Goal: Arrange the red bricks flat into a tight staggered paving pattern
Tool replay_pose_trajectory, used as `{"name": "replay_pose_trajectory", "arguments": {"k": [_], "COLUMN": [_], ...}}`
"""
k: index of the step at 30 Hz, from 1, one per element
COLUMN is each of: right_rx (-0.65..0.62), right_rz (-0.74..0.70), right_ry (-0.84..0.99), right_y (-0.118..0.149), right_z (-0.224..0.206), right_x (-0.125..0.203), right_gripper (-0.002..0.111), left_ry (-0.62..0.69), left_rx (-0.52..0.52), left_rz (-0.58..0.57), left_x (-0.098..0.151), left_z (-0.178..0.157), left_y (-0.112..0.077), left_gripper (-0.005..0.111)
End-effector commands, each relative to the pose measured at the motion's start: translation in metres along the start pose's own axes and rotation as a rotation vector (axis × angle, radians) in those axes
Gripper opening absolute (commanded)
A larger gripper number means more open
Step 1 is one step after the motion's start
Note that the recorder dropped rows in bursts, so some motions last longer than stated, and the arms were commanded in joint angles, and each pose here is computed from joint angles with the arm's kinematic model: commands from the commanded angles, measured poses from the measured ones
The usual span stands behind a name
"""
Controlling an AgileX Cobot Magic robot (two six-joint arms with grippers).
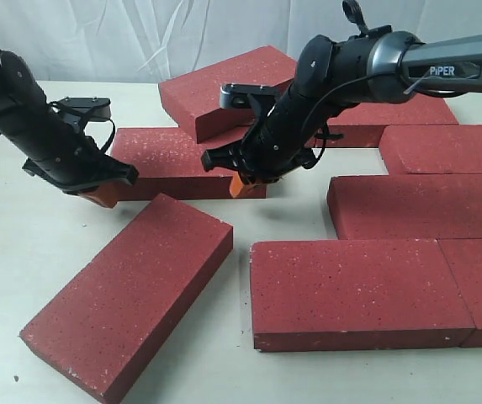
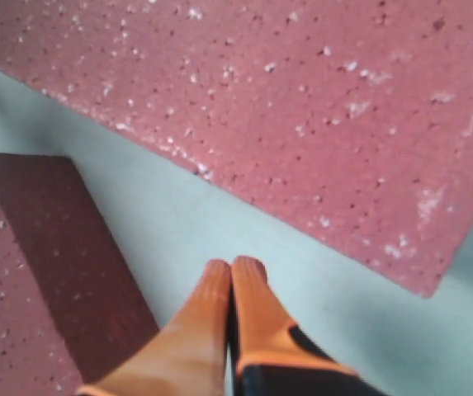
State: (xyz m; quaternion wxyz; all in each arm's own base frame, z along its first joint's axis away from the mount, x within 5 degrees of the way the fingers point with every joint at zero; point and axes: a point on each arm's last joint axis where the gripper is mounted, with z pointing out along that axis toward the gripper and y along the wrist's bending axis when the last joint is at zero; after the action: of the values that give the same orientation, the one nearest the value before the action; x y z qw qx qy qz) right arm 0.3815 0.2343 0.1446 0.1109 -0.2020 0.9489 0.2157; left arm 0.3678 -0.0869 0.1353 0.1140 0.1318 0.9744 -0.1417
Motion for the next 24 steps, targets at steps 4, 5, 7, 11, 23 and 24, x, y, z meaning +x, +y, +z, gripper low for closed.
{"name": "replay_pose_trajectory", "arguments": {"k": [4, 5, 7, 11, 23, 24], "right_rx": [0.036, 0.038, 0.038, 0.049, 0.041, 0.039], "right_rz": [-0.021, -0.022, -0.022, -0.031, -0.03, -0.03], "right_ry": [-0.042, -0.045, -0.046, -0.056, -0.03, -0.025], "right_y": [-0.0043, -0.0045, -0.0045, -0.0054, -0.0046, -0.004], "right_z": [0.0007, 0.0006, 0.0006, 0.0005, 0.0001, -0.001], "right_x": [-0.0034, -0.0037, -0.0038, -0.0047, -0.0024, -0.002], "right_gripper": [-0.001, -0.001, -0.001, -0.001, -0.001, -0.001], "left_ry": [-0.05, -0.052, -0.061, -0.077, -0.081, -0.081], "left_rx": [-0.011, -0.012, -0.016, -0.024, -0.026, -0.025], "left_rz": [-0.003, -0.003, -0.003, -0.003, -0.003, -0.003], "left_x": [-0.0056, -0.0058, -0.0065, -0.008, -0.0084, -0.0084], "left_z": [-0.0004, -0.0004, -0.0003, -0.0004, -0.0005, -0.0012], "left_y": [-0.0011, -0.001, -0.0006, 0.0001, 0.0003, 0.0], "left_gripper": [0.0, 0.0, 0.0, 0.0, 0.0, 0.0]}}
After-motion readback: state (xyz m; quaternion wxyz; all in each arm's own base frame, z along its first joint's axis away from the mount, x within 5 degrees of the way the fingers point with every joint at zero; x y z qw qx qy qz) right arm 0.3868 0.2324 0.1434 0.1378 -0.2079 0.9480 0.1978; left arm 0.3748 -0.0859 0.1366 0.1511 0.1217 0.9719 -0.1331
